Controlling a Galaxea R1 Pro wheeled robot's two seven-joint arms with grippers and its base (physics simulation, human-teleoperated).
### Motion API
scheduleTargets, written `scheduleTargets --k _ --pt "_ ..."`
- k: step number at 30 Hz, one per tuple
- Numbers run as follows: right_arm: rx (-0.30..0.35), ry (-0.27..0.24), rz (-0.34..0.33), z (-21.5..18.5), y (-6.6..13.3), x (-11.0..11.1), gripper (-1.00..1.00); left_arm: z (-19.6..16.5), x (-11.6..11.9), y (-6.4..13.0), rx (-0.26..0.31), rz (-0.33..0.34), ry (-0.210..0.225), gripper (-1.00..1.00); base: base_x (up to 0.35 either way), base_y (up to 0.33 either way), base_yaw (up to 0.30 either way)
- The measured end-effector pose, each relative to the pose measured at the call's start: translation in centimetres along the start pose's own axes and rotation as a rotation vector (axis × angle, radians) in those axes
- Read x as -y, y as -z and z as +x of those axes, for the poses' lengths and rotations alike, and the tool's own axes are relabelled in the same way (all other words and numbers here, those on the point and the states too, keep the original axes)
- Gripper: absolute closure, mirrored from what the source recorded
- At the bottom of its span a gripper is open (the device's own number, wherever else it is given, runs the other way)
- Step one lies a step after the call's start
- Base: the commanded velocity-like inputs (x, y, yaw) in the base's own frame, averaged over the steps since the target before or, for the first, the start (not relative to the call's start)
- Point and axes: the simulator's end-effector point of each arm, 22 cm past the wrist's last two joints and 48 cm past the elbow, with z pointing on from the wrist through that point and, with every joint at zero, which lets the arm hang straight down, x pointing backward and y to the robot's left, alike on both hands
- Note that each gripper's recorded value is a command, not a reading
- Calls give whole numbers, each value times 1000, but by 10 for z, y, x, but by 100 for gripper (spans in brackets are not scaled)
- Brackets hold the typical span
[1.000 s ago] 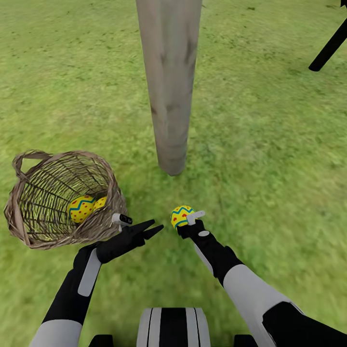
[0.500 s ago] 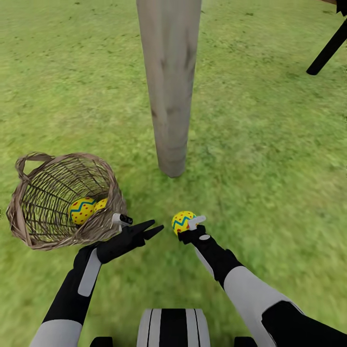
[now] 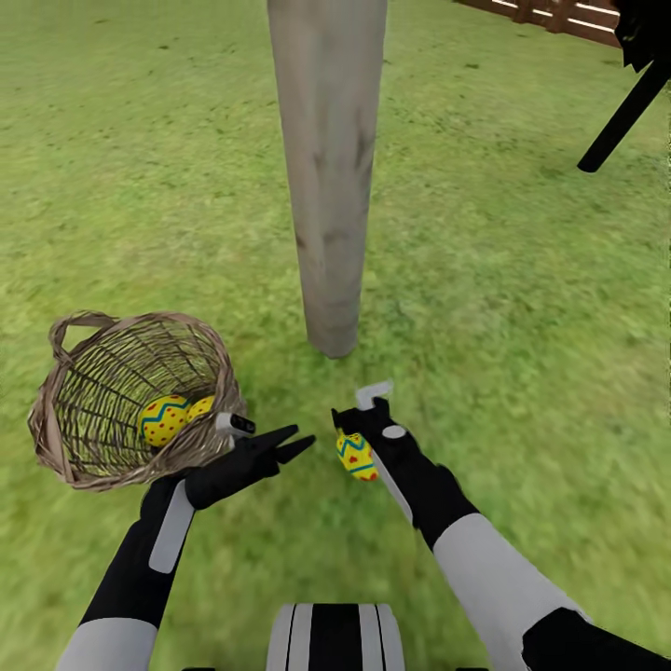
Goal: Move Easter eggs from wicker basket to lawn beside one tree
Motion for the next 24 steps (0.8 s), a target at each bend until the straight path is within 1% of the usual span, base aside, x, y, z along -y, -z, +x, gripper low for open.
scheduleTargets --k 2,4,5,7,8,10,11,12,15,19,24 --pt "13 -13 -11 -25 23 -7 -100 -1 5 0 -3 2 -8 -100 0 0 0" --pt "-43 -12 -14 -33 43 -9 -100 -1 10 -3 -6 8 -12 -100 0 0 0" --pt "-83 -9 -14 -35 53 -9 -100 0 13 -5 -10 13 -14 -100 0 0 0" --pt "-123 0 -7 -36 63 -4 -100 4 21 -12 -26 34 -16 -100 0 0 0" --pt "-139 4 1 -35 67 1 -100 11 31 -21 -50 68 -13 -100 0 0 0" --pt "-142 8 6 -38 71 4 -100 23 50 -36 -84 141 3 -100 0 0 0" --pt "-141 9 7 -39 73 4 -100 27 60 -41 -92 177 13 -100 0 0 0" --pt "-138 10 8 -42 75 5 -100 28 66 -43 -95 196 16 -100 0 0 0" --pt "-128 13 11 -48 79 5 -100 29 74 -45 -99 211 10 -100 0 0 0" --pt "-133 19 16 -53 86 6 -100 29 83 -47 -103 217 -5 -100 0 0 0" --pt "-116 26 21 -64 94 6 -100 29 97 -48 -112 228 -34 -100 0 0 0"
